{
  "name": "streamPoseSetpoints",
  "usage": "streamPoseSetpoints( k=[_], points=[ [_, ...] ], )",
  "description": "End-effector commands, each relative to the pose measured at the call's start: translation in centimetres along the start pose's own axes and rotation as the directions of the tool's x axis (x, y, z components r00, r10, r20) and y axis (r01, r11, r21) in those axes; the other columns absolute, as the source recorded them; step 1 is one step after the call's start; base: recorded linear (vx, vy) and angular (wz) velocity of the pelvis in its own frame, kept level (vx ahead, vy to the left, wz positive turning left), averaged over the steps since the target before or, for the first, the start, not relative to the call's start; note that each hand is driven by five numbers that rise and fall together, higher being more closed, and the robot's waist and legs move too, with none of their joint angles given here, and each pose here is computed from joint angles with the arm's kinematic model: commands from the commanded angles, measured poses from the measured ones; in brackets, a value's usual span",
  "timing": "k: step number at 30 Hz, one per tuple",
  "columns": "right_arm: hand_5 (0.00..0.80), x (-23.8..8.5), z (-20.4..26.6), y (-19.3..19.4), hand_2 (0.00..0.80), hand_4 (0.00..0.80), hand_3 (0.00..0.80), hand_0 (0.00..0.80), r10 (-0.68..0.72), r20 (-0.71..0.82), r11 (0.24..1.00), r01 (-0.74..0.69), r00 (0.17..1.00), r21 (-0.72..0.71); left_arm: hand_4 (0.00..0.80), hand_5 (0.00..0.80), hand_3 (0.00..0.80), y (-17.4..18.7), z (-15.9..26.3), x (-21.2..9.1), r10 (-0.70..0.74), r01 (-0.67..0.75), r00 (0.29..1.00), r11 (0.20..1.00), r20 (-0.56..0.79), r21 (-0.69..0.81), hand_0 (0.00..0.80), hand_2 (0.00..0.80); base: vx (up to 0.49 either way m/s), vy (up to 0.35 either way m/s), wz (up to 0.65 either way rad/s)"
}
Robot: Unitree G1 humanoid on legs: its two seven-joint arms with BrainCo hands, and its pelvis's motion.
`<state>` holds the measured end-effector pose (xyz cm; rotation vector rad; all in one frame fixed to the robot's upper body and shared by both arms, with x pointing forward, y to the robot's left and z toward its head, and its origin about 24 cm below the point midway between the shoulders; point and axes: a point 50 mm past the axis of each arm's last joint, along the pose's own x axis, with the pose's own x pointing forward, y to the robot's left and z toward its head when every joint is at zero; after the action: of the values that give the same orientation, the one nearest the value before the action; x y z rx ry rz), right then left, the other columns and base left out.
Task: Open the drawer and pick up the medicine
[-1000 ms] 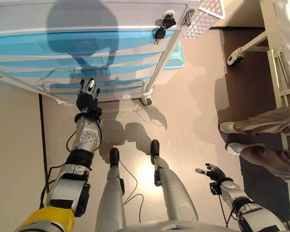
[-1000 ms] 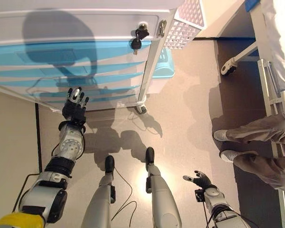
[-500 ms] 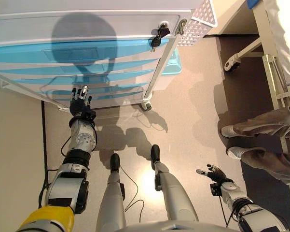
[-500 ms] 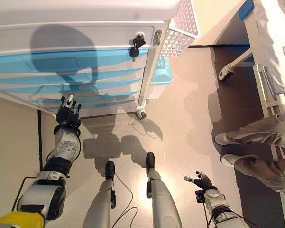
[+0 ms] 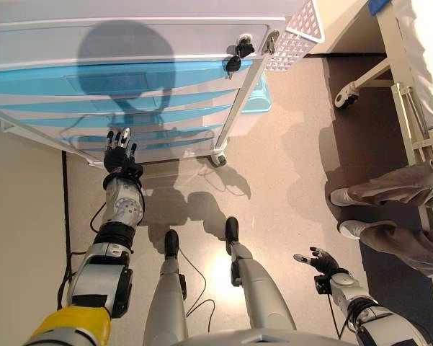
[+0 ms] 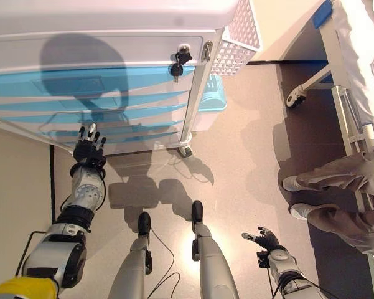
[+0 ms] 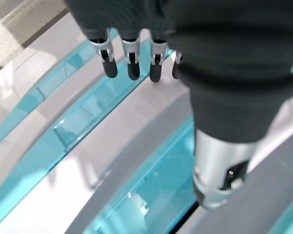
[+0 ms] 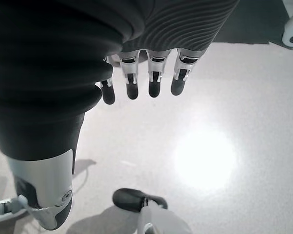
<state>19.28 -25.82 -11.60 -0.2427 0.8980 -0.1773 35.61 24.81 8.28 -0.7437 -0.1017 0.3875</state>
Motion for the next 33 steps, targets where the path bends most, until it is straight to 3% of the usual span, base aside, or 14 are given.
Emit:
streamPoseSetpoints(
  k=[1,19,33],
  points=[
    [0.0,-0.3,-1.1,-2.2,0.0,0.0,0.0,0.0,-0.048,-0.025,0.997,0.046,0.999,-0.06,0.0,0.0,0.0,-3.4,4.6,1.8,-0.098,0.093,0.984,0.995,0.151,0.038,0.0,0.0,0.0,0.0,0.0],
    [0.0,-0.3,-1.0,-2.4,0.0,0.0,0.0,0.0,-0.032,-0.03,0.996,0.029,0.999,-0.078,0.0,0.0,0.0,-8.7,5.1,1.1,-0.31,0.33,0.932,0.94,0.189,-0.082,0.0,0.0,0.0,0.0,0.0],
    [0.0,-0.3,-1.0,-2.1,0.0,0.0,0.0,0.0,-0.013,-0.027,0.995,0.01,1.0,-0.096,0.0,0.0,0.0,-11.2,4.6,0.1,-0.41,0.437,0.89,0.891,0.199,-0.12,0.0,0.0,0.0,0.0,0.0]
  ],
)
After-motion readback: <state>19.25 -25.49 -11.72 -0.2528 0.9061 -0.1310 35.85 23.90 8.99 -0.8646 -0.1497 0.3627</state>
